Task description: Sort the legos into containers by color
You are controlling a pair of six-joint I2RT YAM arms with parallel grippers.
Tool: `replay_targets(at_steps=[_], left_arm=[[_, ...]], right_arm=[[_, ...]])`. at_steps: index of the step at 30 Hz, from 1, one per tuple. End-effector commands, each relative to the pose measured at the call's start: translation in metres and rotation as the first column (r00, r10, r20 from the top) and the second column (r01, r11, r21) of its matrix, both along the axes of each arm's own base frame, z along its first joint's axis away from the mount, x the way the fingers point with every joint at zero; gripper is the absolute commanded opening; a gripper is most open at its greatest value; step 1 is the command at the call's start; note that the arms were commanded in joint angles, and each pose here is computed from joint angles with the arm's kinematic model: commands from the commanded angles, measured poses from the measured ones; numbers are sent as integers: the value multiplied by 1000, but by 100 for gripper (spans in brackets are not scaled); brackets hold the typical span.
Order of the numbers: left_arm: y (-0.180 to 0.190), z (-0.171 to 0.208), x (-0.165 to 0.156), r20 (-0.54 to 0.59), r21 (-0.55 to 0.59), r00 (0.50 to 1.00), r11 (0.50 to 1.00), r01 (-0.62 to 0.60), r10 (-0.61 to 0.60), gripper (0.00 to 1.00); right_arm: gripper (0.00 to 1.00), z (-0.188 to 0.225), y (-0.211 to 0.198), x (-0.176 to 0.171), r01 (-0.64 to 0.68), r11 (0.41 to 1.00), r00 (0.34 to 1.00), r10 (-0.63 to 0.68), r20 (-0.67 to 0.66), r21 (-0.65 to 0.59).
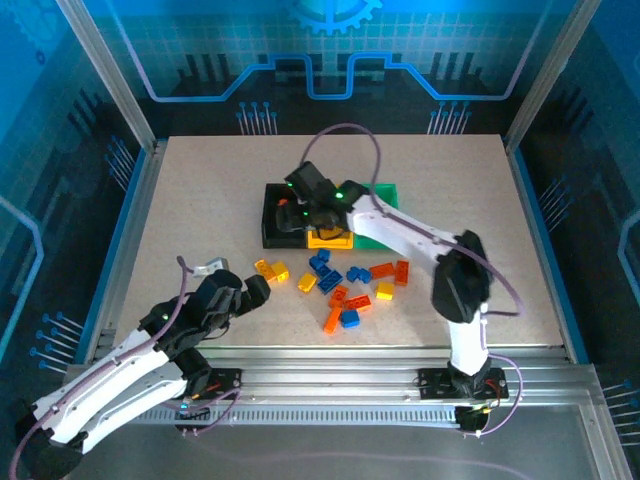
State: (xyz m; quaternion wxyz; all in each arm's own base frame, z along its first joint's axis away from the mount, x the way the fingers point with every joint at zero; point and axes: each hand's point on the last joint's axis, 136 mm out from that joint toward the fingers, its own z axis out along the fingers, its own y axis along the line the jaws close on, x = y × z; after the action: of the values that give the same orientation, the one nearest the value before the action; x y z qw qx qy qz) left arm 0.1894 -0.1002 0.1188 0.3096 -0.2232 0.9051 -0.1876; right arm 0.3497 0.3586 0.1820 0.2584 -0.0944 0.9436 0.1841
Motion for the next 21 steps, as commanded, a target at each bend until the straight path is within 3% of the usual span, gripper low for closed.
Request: replay_targets(at_steps=[1,12,17,21], left_arm=[[-1,2,5,14,3,1000,1000,5,-5,99],[2,-8,5,3,12,1000,1000,-14,14,99],[3,-12,6,0,3,999,999,-35,35,99],[3,-12,5,-1,2,999,999,-34,34,99]], right_arm=[[67,-7,-27,-35,39,999,999,-39,-37,-10],[71,-97,-121,-186,-90,964,961,18,-276,-250],[72,-119,-123,-210,-108,961,947,21,-322,-256],[72,-128,-111,-209,-134,957,950,50,-307,-258]])
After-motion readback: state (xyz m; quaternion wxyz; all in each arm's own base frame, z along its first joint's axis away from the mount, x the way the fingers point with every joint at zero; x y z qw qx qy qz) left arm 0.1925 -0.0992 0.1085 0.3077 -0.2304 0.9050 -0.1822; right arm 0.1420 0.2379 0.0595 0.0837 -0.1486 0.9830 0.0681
